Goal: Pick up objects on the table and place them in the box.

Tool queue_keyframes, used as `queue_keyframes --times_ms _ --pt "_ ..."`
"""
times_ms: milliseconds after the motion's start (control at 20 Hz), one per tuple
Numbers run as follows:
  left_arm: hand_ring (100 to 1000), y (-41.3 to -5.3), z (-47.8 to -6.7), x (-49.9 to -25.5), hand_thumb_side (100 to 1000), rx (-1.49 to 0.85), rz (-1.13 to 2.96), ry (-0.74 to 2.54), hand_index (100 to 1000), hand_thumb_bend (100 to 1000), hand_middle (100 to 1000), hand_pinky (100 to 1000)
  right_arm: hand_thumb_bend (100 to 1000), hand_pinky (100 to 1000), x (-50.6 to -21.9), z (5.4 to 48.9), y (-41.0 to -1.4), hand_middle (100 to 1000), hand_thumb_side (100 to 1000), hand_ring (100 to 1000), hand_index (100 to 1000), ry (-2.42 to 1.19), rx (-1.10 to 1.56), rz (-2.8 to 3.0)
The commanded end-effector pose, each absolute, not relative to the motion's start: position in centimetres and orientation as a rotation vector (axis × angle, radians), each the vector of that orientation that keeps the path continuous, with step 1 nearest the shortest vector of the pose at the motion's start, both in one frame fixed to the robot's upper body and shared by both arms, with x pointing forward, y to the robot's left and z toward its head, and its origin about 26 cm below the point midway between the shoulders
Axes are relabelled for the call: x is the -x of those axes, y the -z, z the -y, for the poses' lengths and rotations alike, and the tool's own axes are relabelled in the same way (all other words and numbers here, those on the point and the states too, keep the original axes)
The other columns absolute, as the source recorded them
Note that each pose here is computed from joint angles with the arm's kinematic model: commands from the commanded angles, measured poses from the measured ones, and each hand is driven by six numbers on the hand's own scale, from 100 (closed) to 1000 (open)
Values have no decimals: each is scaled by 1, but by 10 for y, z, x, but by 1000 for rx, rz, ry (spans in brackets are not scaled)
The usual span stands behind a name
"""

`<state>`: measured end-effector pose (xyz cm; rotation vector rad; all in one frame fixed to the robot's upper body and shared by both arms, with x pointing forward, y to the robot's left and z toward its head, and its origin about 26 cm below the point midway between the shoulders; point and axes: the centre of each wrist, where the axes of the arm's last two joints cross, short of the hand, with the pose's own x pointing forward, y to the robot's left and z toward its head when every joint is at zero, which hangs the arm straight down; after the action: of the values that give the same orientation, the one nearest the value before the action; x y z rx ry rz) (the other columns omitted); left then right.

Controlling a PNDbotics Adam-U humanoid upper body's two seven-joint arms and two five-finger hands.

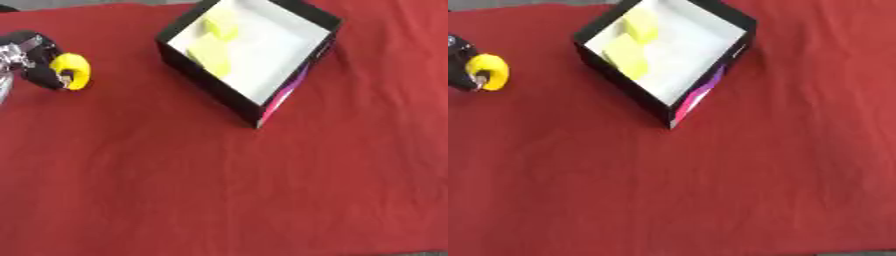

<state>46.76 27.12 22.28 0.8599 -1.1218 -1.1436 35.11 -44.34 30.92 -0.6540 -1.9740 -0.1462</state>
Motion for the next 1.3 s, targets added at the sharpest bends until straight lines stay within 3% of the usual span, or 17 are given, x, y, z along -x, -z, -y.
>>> queue_keyframes --times_ms 50,350,400,450,500,550,650,850,900,1050,1100,1150,1200,1300 --pt "594 -259 -268 -458 100 -901 1257 1114 604 100 461 757 535 886 -344 451 -324 759 553 798 881 160 688 2002" --pt "595 -356 -197 -396 100 -929 1742 1207 610 100 461 766 525 886 -341 452 -333 757 553 795 880 179 686 2033" --pt "593 -367 -178 -385 100 -929 1820 1246 605 100 458 765 525 886 -342 449 -337 756 553 795 880 180 676 2047" --pt "593 -374 -159 -376 100 -930 1885 1281 605 100 458 764 586 885 -343 446 -341 756 574 795 880 177 662 2063" --pt "594 -379 -141 -369 100 -931 1941 1314 607 100 461 754 524 886 -345 441 -345 757 553 796 880 169 645 2079" --pt "595 -380 -123 -366 100 -935 1976 1349 610 100 463 752 525 886 -347 436 -349 757 553 796 881 157 627 2092" --pt "607 -371 -91 -371 100 -948 1989 1414 628 100 481 761 524 886 -353 423 -356 758 553 797 881 128 582 2115" --pt "626 -326 -63 -413 100 -1045 1830 1463 651 157 503 767 521 886 -364 397 -369 758 556 797 881 62 503 2158" --pt "647 -312 -61 -425 100 -1071 1782 1454 678 257 529 781 518 886 -365 392 -372 758 558 797 881 50 491 2167" --pt "706 -283 -64 -448 100 -1128 1689 1436 754 360 601 825 521 886 -365 389 -374 758 557 797 881 30 494 2174" --pt "816 -278 -66 -451 225 -1137 1678 1433 899 588 759 879 523 886 -365 390 -373 758 556 796 881 32 502 2169" --pt "837 -276 -68 -454 273 -1147 1675 1427 922 643 783 887 523 886 -365 393 -371 757 556 796 881 39 512 2161" --pt "868 -275 -70 -455 386 -1162 1675 1414 963 795 816 909 523 886 -364 396 -369 757 556 796 881 45 520 2153" --pt "860 -279 -75 -455 423 -1199 1702 1360 960 869 803 903 522 886 -364 399 -367 757 557 796 881 48 533 2142"
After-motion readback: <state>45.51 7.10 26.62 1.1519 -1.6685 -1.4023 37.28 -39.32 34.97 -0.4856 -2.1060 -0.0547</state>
